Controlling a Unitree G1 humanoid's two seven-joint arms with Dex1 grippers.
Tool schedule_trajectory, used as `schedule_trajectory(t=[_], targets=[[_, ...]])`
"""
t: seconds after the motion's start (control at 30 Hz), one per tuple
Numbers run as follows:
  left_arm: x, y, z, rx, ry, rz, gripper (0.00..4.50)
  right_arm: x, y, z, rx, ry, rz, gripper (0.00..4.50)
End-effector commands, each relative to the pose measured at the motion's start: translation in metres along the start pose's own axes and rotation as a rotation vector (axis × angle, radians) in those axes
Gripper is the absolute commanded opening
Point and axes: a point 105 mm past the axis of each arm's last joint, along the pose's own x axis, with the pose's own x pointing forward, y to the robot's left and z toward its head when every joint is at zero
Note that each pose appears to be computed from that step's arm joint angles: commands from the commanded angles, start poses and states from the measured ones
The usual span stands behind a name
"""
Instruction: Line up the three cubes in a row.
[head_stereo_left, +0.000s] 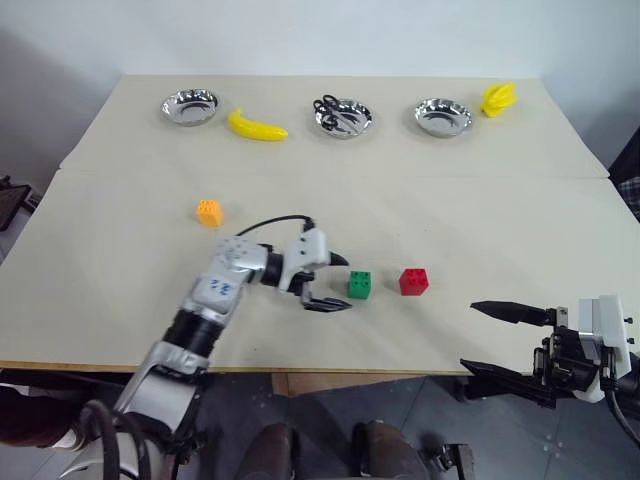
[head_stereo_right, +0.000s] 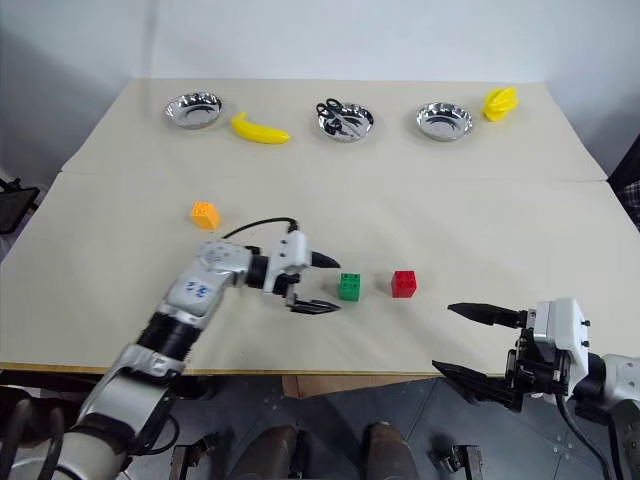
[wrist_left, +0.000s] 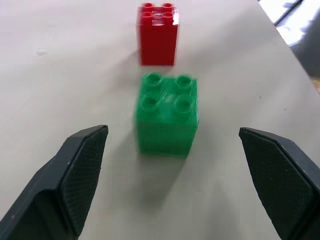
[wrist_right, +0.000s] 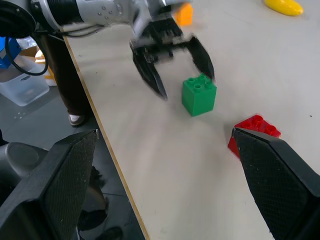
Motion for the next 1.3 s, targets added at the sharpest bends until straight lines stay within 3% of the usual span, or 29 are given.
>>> schedule_trajectory(t=[0.03,0.17,0.33,0.43,0.53,0.67,0.9,1.13,1.3], targets=[[-0.047,-0.003,0.009,0.031,-0.128,0.118,4.47,0.007,-0.001,0.004,-0.017,-0.019,0.041,4.50],[-0.089,-0.014,0.015,0.048,-0.244,0.260,4.47,0.013,-0.004,0.008,-0.011,-0.043,0.076,4.50],[-0.180,-0.019,-0.025,-0.109,-0.250,0.869,4.47,0.030,-0.010,0.020,-0.029,-0.109,0.116,4.50],[-0.222,-0.056,-0.057,-0.238,-0.184,1.146,4.47,0.042,-0.015,0.031,-0.066,-0.171,0.127,4.50],[-0.244,-0.091,-0.077,-0.336,-0.112,1.301,4.47,0.046,-0.023,0.037,-0.133,-0.209,0.091,4.50],[-0.244,-0.101,-0.080,-0.371,-0.089,1.338,4.47,0.050,-0.033,0.045,-0.191,-0.254,0.037,4.50],[-0.217,-0.081,-0.074,-0.403,-0.118,1.261,4.47,0.050,-0.035,0.045,-0.242,-0.237,0.031,4.50],[-0.191,-0.016,-0.059,-0.457,-0.131,1.236,4.47,0.044,-0.029,0.039,-0.193,-0.194,0.027,4.50],[-0.175,0.032,-0.051,-0.505,0.026,1.215,4.47,0.048,-0.020,0.038,-0.139,-0.173,0.073,4.50]])
